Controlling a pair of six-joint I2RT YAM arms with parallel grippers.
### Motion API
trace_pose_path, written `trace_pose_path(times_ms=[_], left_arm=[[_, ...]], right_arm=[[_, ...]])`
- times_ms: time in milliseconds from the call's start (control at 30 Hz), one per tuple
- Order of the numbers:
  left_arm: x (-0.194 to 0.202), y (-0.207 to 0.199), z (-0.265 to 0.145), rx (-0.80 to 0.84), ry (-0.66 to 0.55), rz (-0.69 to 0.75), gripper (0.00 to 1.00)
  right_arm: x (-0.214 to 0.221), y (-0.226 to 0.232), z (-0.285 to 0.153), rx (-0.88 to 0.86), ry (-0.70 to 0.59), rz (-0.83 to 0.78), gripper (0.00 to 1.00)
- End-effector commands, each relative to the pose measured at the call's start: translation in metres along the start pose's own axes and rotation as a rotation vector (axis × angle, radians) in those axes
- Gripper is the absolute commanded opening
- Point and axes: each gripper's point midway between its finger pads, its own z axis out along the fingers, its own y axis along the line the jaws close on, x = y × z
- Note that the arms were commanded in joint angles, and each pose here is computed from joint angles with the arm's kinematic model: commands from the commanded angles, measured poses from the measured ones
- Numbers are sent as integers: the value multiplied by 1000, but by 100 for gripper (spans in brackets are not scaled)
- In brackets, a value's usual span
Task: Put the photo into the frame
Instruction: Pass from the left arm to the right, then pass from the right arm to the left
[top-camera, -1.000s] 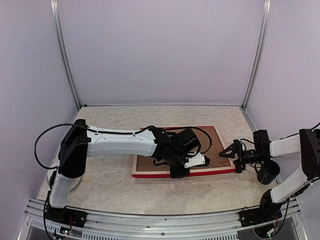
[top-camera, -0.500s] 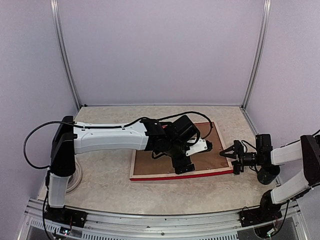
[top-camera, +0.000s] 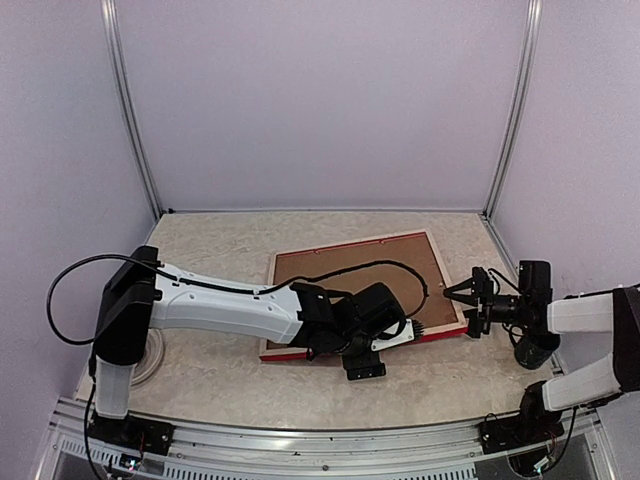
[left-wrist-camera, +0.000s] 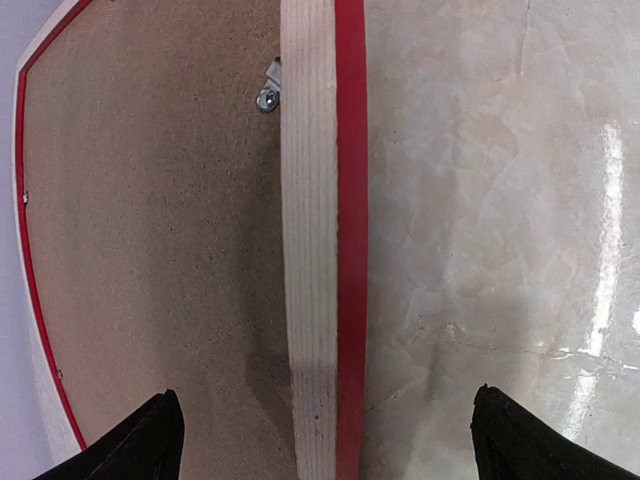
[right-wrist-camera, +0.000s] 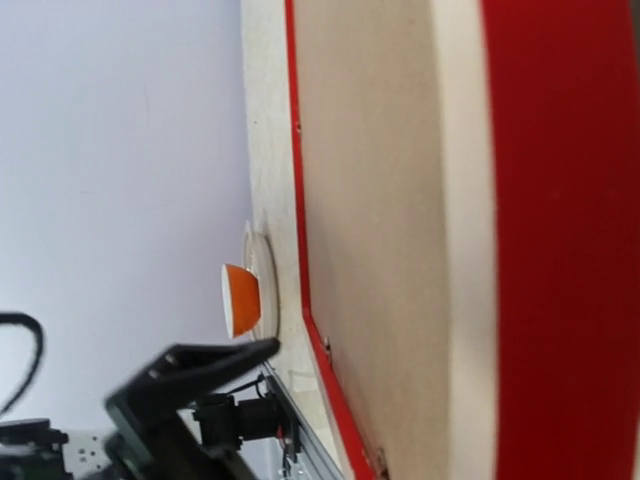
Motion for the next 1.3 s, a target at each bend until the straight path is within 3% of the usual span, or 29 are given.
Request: trace_pose_path(times_ms=[0, 200, 333, 600, 733, 833, 1000, 1267], left_arm=[[-5, 15, 4, -193, 6, -15, 99], [-1, 33, 0, -435, 14, -41, 98], [3, 43, -5, -564, 19, -67, 88], [1, 57, -12, -685, -3, -97, 26], [-6, 63, -24, -699, -44, -121, 6], [-13, 69, -39, -693, -83, -151, 0], [-29, 82, -66, -636, -177, -222, 0], [-53, 121, -139, -478, -430, -331, 0]], right_arm=[[-7, 35, -7, -62, -15, -61, 88], [-7, 57, -15, -82, -53, -63, 88], [-6, 71, -20, -92, -80, -63, 88], [-1, 84, -23, -94, -111, -39, 88], [5, 98, -20, -115, -106, -49, 89], [4, 115, -22, -128, -115, -77, 89], [-4, 135, -26, -134, -131, -120, 90], [-15, 164, -30, -143, -155, -215, 92]])
